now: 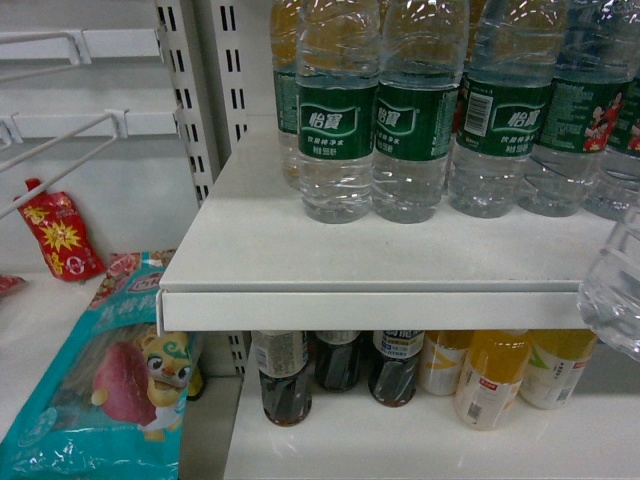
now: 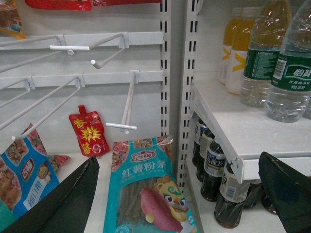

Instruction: Move water from second to third shelf

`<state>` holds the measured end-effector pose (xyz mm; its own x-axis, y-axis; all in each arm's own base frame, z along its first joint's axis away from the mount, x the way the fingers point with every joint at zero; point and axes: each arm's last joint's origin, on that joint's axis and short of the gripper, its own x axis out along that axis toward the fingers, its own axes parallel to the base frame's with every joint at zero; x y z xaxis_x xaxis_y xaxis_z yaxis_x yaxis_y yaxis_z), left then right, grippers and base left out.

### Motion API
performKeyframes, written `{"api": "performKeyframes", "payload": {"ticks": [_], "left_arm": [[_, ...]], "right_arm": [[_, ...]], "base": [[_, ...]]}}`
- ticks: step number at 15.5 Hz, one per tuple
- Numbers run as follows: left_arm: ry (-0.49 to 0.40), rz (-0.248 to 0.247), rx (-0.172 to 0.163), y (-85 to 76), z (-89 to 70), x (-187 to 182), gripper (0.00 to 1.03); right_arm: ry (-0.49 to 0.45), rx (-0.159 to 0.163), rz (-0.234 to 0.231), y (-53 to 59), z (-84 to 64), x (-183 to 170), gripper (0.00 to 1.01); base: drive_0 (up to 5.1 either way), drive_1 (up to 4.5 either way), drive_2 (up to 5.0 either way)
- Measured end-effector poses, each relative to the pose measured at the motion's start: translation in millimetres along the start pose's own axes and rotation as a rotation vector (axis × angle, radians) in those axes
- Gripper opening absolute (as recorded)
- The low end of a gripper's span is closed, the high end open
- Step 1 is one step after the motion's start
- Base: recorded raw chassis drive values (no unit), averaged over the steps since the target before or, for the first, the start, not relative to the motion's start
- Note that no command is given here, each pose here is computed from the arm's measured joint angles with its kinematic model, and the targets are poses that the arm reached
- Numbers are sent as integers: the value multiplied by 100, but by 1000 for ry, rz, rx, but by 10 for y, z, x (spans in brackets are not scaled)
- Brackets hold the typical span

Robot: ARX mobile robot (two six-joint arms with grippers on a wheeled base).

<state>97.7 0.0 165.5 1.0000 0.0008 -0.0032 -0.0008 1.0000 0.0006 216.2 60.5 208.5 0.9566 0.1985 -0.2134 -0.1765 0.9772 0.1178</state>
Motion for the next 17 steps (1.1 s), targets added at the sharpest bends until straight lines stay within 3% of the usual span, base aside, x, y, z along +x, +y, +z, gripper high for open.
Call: {"api": "performKeyframes", "payload": {"ticks": [3,5,7,11,17], "left_arm": [[0,0,0,0,0,0,98],[0,0,0,0,0,0,98],[0,0,0,0,0,0,98],[0,0,0,0,0,0,98],[0,0,0,0,0,0,98]], "right_arm": [[11,-12,2,22,65,146,40],[10,-39,13,71,182,369,40],[14,-45,12,95,255,569,40],[71,-49,-1,119,262,830,40],[82,-65,-16,165,237,1004,40]], "base": [[0,0,0],[0,0,0],[0,0,0],[0,0,0],[0,0,0]]}}
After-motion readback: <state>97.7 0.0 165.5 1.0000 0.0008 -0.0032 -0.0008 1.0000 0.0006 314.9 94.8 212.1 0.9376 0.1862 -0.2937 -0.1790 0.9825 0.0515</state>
